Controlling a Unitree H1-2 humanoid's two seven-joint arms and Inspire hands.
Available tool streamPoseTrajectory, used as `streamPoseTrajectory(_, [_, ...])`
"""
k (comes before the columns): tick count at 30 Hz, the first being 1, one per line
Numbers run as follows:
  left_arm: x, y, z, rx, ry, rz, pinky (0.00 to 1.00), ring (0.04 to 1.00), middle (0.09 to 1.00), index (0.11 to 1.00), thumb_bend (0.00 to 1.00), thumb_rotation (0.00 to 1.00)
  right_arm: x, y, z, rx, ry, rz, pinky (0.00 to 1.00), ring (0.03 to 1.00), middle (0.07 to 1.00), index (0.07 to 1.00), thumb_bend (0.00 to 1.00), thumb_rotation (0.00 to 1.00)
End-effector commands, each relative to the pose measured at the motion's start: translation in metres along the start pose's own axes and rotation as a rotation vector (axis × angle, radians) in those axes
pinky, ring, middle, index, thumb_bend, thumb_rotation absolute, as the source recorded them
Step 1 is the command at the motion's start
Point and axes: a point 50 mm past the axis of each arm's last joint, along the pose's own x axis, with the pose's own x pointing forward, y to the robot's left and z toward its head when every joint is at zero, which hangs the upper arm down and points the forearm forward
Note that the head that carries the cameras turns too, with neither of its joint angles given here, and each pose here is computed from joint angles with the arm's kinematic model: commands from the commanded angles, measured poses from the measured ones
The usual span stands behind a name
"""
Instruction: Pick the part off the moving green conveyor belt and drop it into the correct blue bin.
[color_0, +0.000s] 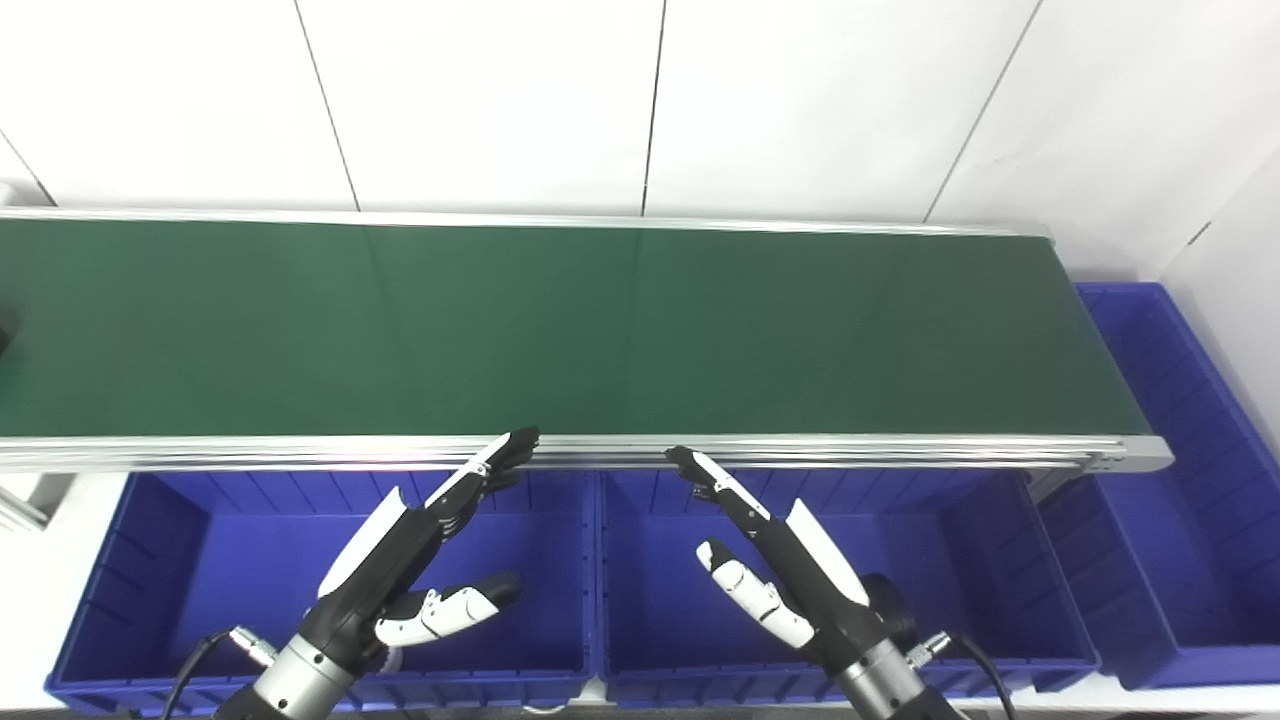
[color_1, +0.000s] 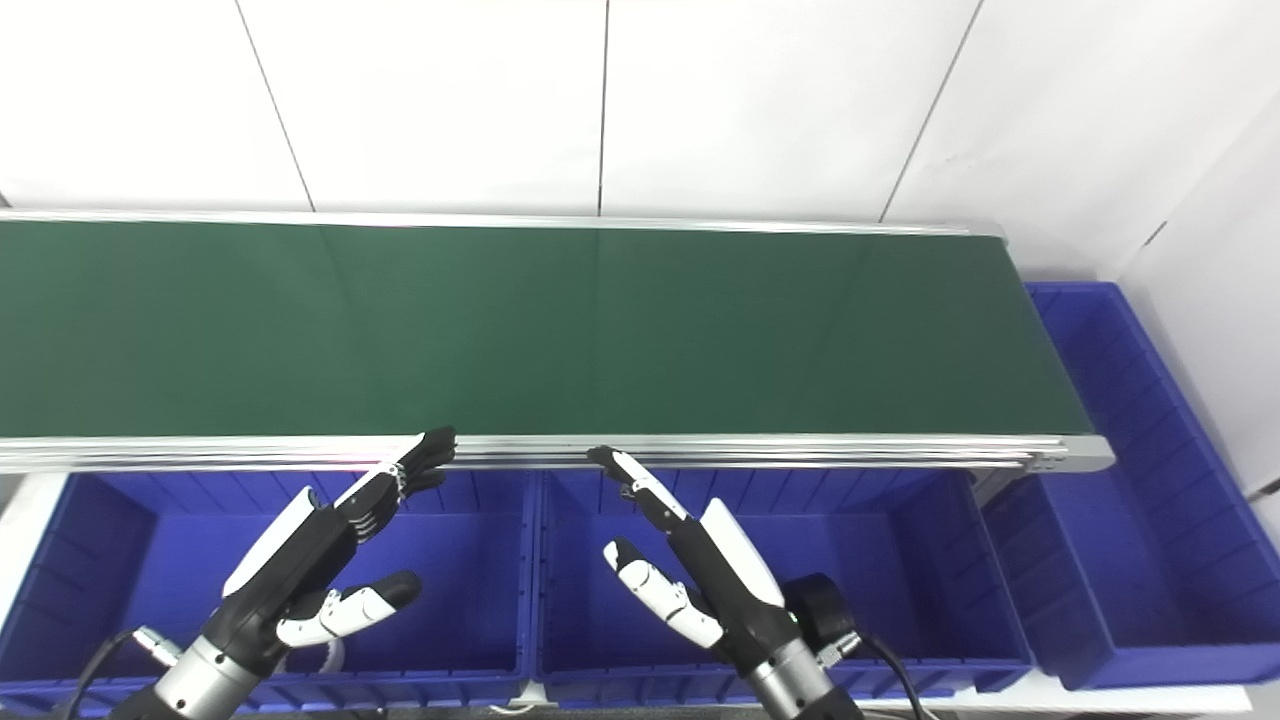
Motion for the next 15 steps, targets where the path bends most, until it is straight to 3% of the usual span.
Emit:
streamPoseTrajectory(1, [0.0038, 0.0040, 0.0104, 0.016, -0.050, 0.006, 0.92, 0.957, 0.969, 0.956, 0.45, 0.69, 0.0047, -0.0048, 0.0116, -0.003, -0.078, -0.020, 0.90, 0.939, 0.963, 0.948, 0.40, 0.99])
streamPoseTrajectory(15, [0.0006, 0.0013, 0.0100, 0.011, -0.051, 0.010, 0.92, 0.959, 0.967, 0.950, 0.45, 0.68, 0.0033, -0.0039, 0.0113, -0.002, -0.077, -0.020, 0.89, 0.938, 0.965, 0.947, 0.41, 0.99])
